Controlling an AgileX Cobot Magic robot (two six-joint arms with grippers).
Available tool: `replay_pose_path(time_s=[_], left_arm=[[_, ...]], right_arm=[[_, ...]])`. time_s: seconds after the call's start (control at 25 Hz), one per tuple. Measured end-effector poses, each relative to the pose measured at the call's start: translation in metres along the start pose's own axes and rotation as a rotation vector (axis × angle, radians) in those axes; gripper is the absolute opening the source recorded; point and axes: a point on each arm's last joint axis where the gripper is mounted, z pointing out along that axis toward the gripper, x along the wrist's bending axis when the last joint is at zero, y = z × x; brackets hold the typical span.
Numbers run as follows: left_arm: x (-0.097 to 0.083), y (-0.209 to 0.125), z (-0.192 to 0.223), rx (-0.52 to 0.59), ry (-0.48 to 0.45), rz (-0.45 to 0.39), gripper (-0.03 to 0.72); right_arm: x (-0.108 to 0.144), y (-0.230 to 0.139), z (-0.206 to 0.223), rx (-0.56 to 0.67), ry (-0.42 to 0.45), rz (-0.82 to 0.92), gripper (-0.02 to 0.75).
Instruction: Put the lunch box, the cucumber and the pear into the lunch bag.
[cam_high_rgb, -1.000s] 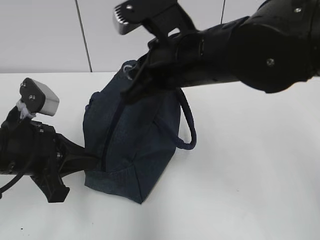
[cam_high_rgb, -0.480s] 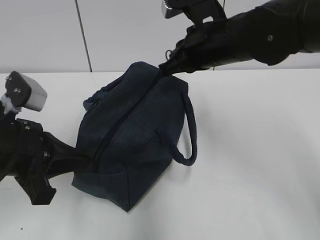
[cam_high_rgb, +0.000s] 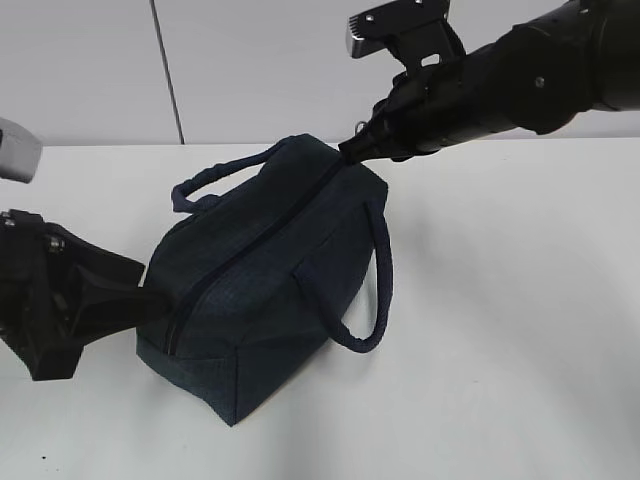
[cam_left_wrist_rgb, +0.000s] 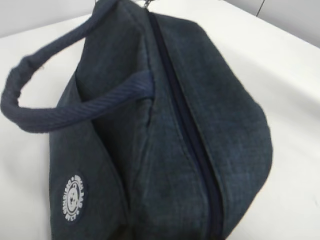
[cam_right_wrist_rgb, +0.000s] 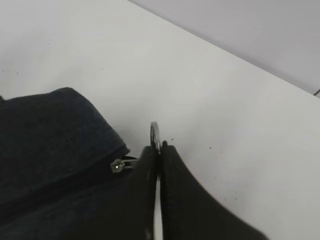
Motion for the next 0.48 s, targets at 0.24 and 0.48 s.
replay_pose_path(time_s=[0.24,0.48], left_arm=[[0.0,0.036,-0.029,-0.152,0.147,0.049,0.362],[0.026,0.1,-0.002,-0.172,0.173,0.02,0.324]], right_arm=[[0.0,-0.001,0.0,0.008,0.002,0.008,0.006],[0.0,-0.001,0.0,0.01,0.003,0.011,0.006]])
